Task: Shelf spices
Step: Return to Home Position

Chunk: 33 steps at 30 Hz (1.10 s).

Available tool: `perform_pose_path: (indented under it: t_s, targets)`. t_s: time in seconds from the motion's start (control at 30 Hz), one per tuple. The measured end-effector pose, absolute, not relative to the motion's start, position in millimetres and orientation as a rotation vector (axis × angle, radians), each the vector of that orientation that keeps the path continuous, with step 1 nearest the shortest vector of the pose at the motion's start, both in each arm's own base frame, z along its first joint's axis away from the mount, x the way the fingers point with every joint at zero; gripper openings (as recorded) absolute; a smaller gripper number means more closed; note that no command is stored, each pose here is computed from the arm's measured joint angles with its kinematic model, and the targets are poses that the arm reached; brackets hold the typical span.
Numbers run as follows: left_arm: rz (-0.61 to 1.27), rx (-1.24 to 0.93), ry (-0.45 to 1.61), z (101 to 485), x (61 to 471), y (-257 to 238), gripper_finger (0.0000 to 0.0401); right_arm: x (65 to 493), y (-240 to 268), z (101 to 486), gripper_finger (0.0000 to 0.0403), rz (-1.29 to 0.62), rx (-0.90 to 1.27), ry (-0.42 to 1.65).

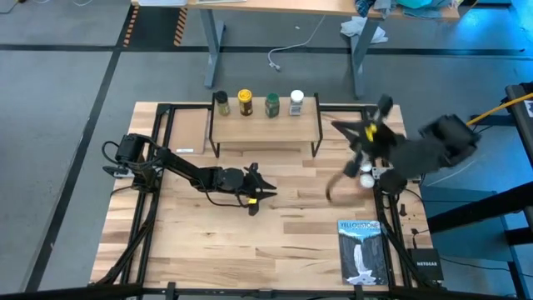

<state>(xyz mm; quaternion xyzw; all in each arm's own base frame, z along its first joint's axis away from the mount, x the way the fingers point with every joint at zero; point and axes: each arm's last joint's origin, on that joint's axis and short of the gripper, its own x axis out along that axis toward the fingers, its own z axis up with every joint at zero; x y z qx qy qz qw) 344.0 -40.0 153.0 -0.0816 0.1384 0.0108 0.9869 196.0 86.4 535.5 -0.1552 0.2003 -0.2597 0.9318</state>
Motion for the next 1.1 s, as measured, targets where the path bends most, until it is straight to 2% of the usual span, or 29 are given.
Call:
perform_pose_path:
  t_s: [0.13, 0.27, 0.43, 0.63, 0.77, 0.93, 1.1]
  targets:
    - [0.043, -0.169, 0.268, 153.7, 344.2, -39.5, 0.0012, 182.5, 105.0, 525.7, 0.0005, -0.528, -0.378, 0.428]
    - [0.049, -0.132, 0.228, 166.1, 342.5, -34.8, 0.0004, 183.6, 125.8, 513.2, 0.0003, -0.512, -0.438, 0.419]
    - [0.104, -0.022, 0.11, 220.1, 325.1, -16.9, 0.0001, 183.6, 145.1, 490.1, 0.0002, -0.496, -0.47, 0.426]
    - [0.241, 0.122, 0.011, 300.2, 263.0, -6.7, 0.0, 172.2, 158.4, 457.8, 0.0001, -0.472, -0.4, 0.422]
    - [0.3, 0.174, -0.049, 338.3, 208.2, -11.1, 0.0, 161.6, 163.3, 433.1, 0.0001, -0.468, -0.345, 0.409]
    - [0.324, 0.18, -0.008, 350.2, 151.2, -15.6, 0.0, 148.0, 166.4, 398.3, 0.0001, -0.45, -0.382, 0.416]
    - [0.304, 0.183, 0.054, 338.8, 125.4, -17.8, 0.0, 126.3, 162.1, 364.3, 0.0001, -0.442, -0.412, 0.333]
